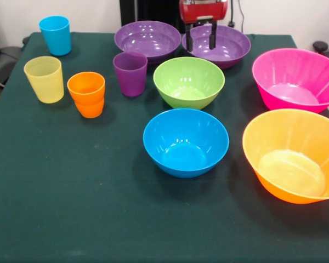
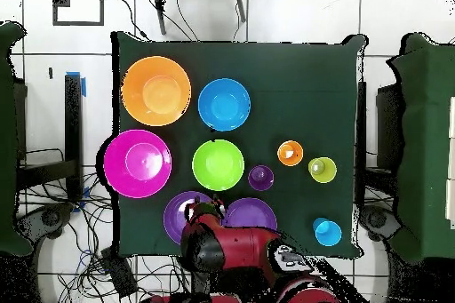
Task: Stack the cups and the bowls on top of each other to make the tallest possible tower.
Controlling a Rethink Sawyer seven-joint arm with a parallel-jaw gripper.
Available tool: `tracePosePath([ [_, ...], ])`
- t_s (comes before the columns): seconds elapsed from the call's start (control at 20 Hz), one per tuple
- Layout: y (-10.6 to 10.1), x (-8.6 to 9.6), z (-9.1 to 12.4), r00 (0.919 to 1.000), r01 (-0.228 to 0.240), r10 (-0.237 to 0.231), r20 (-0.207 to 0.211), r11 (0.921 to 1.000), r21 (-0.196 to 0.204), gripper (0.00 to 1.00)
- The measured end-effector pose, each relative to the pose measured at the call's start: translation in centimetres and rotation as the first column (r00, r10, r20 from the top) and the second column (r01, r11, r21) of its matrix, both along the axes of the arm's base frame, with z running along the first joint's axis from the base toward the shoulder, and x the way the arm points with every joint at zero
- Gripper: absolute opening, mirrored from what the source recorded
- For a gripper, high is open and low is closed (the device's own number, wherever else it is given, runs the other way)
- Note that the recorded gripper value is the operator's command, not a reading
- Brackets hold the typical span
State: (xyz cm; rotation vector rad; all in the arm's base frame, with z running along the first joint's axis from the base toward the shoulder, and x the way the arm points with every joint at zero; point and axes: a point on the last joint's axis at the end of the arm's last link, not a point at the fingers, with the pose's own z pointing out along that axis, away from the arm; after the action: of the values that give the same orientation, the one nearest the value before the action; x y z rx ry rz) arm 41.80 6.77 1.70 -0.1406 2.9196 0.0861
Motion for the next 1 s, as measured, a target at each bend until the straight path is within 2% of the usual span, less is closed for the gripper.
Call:
tracePosePath([
  [0.3,-0.1,-0.2,0.1,0.9998,-0.005,0.005,-0.019,1.0,-0.001,1.0],
  [0.6,-0.2,-1.3,-0.8,0.9988,-0.02,0.02,-0.044,0.9998,0.01,1.0],
  [1.0,-2.7,-3.2,-3.1,0.9961,-0.012,0.017,-0.087,0.9978,0.066,1.0],
])
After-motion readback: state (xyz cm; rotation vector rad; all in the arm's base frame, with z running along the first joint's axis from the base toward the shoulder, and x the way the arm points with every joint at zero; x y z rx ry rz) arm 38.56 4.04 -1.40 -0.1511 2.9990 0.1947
